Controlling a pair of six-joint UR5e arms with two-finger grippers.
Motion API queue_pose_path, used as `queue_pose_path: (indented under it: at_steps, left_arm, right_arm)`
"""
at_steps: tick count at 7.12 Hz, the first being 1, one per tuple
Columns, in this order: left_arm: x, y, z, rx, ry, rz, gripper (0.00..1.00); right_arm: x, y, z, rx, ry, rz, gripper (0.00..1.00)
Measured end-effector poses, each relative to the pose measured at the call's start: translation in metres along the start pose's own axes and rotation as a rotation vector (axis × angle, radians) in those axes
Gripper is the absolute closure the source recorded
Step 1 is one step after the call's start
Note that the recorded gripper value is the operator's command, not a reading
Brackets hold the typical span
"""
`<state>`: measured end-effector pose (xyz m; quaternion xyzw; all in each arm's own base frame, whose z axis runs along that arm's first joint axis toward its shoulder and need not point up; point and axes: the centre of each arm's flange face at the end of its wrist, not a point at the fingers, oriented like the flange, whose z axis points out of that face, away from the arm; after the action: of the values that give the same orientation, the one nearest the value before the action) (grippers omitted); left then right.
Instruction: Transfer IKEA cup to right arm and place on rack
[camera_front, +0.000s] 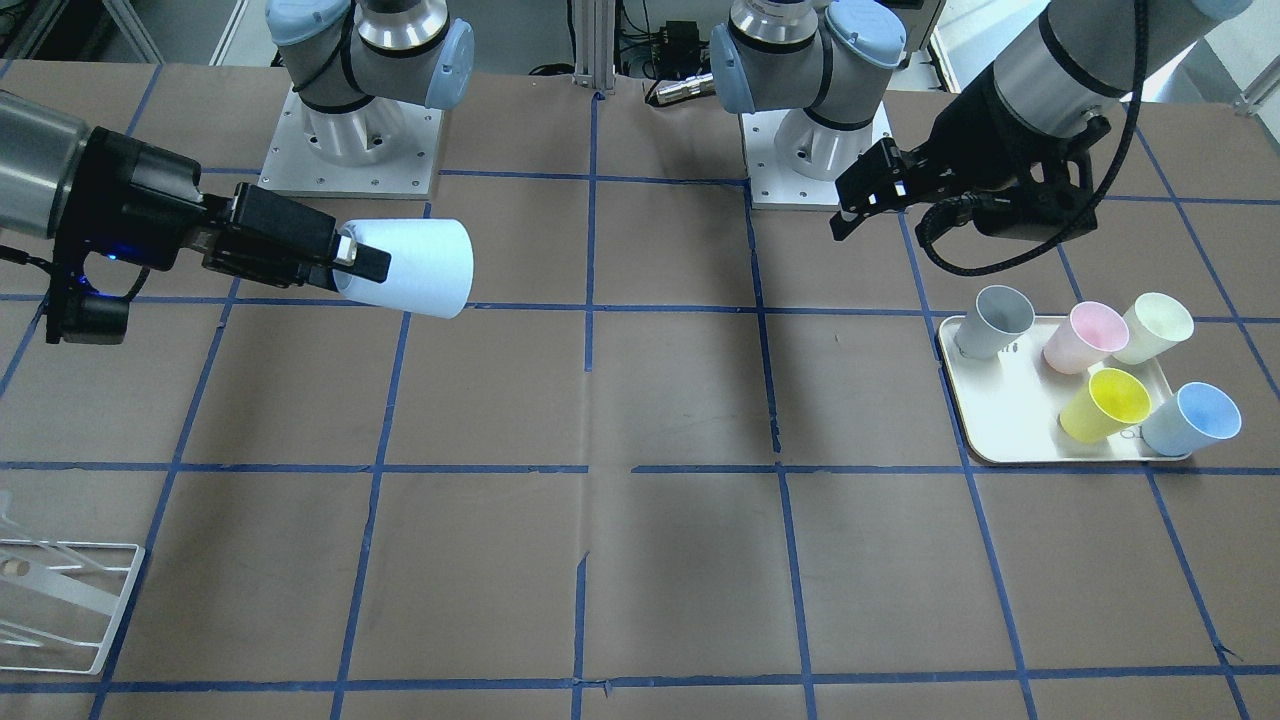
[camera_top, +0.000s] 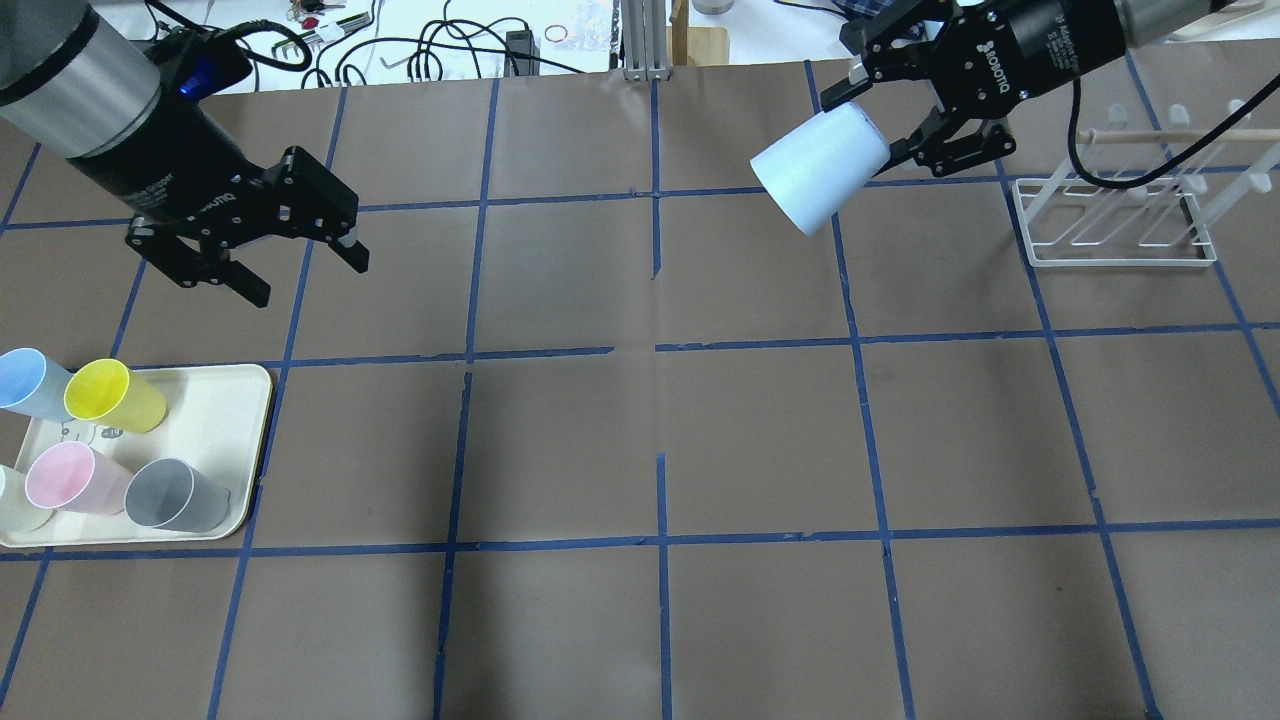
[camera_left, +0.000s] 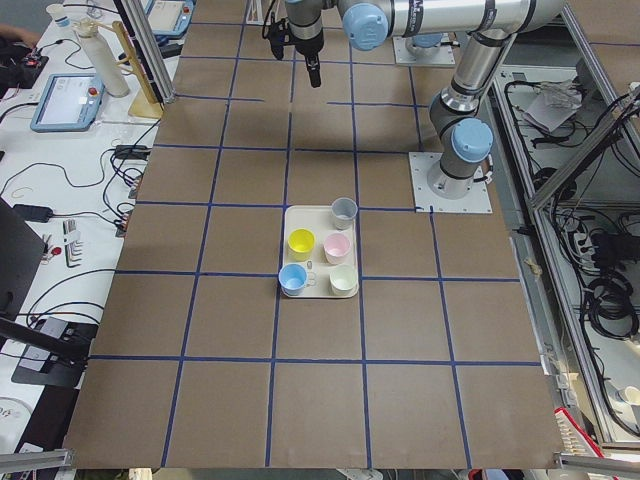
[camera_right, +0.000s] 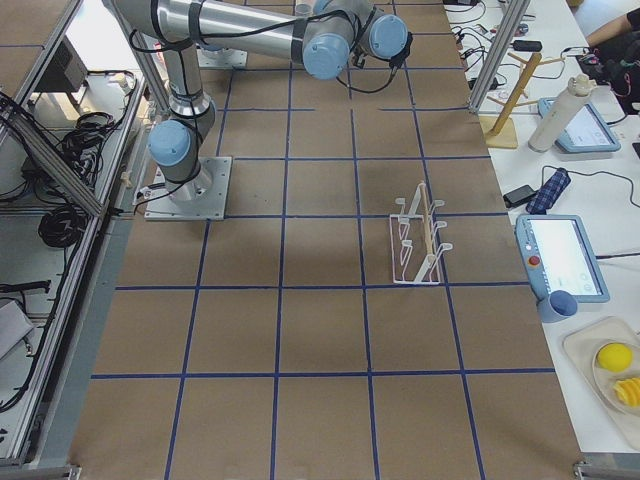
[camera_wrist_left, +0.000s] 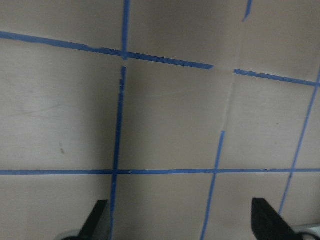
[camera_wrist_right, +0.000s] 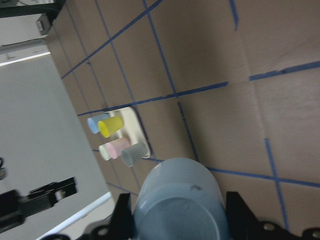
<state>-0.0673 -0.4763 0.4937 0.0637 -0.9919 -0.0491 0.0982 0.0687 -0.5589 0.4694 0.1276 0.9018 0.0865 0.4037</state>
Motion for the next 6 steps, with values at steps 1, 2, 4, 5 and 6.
queue_pose_path:
  at_steps: [1,2,4,5,6]
  left_arm:
    - [0.001,0.007,-0.01,0.037,-0.078,0.022,0.0]
    - [0.011,0.012,-0.013,0.075,-0.131,0.061,0.0]
    - [0.041,0.03,0.001,0.111,-0.205,0.158,0.0]
    - [0.045,0.041,0.012,0.106,-0.216,0.184,0.0]
    - [0.044,0.046,0.021,0.103,-0.22,0.224,0.0]
  right_arm:
    - [0.007,-0.006,-0.01,0.065,0.156,-0.052,0.52]
    - [0.016,-0.013,-0.02,0.126,0.316,-0.097,0.52]
    - [0.03,-0.028,-0.043,0.241,0.587,-0.17,0.57]
    - [0.038,-0.037,-0.054,0.287,0.705,-0.206,0.57]
    - [0.048,-0.051,-0.064,0.331,0.818,-0.242,0.57]
